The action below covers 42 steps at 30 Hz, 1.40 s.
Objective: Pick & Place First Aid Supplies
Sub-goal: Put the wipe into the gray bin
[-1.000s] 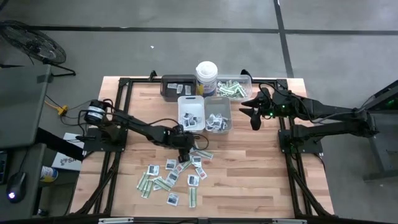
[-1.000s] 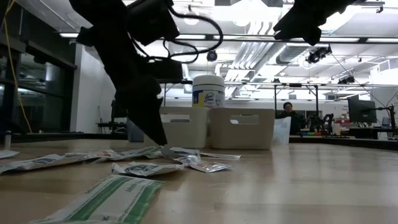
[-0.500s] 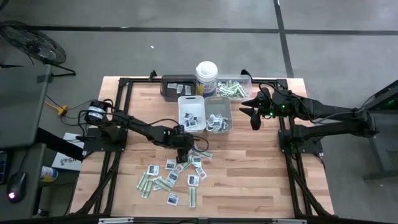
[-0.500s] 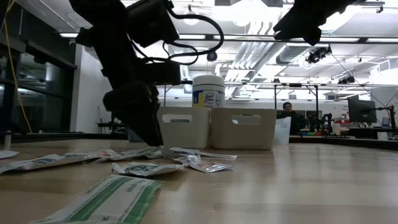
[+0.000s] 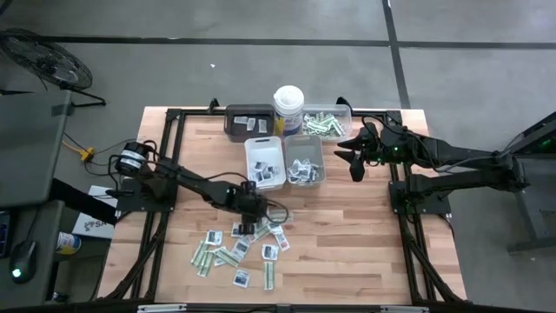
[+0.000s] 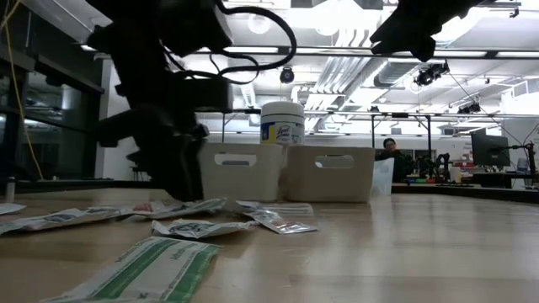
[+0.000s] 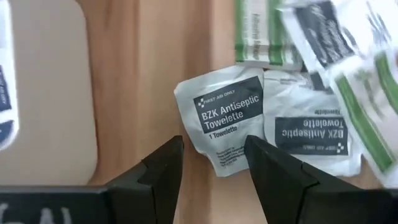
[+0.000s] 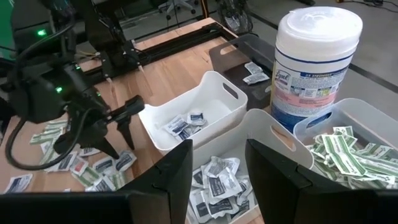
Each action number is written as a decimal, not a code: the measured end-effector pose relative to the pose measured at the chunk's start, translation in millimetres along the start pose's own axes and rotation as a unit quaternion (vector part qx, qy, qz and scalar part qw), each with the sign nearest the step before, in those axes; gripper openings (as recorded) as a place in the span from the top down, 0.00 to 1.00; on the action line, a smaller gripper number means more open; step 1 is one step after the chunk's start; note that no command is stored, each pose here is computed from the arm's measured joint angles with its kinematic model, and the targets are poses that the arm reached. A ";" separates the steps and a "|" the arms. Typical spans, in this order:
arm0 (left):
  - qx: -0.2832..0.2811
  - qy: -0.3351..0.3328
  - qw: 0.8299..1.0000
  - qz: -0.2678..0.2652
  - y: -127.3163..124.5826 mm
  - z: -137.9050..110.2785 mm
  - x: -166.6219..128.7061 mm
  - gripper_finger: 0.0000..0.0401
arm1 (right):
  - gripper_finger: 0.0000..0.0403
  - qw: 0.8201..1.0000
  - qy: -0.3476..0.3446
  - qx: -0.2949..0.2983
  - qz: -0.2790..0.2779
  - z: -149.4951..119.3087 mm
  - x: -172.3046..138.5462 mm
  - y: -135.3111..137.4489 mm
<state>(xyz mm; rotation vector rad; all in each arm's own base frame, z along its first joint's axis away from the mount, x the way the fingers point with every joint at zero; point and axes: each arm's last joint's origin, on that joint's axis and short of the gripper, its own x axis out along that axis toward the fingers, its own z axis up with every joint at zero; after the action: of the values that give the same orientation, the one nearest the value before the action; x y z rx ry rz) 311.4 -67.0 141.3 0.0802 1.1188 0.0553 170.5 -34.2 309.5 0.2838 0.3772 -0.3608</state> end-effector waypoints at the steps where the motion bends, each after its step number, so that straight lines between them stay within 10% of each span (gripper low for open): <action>1: 0.001 0.004 1.000 -0.002 -3.5 -1.3 -0.8 0.56 | 0.65 1.000 0.000 0.002 0.000 0.0 0.0 0.0; 17: 0.039 0.006 0.999 0.018 -11.5 -4.7 -2.0 0.57 | 0.65 1.000 0.001 0.003 0.002 0.0 0.0 0.1; 32: 0.042 0.019 0.998 -0.039 -15.6 -6.6 -1.9 0.97 | 0.65 1.000 0.006 0.005 0.006 -0.8 0.0 0.2; 42: 0.065 0.066 0.995 -0.024 -12.0 -5.0 -20.6 0.99 | 0.65 1.000 0.006 0.005 0.008 -0.8 0.0 0.4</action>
<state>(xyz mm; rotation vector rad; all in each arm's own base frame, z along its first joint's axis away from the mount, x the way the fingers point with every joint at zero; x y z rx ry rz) 298.0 -80.4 156.4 0.1666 1.2560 -0.0563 170.4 -33.6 308.8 0.2982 0.3851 -0.3450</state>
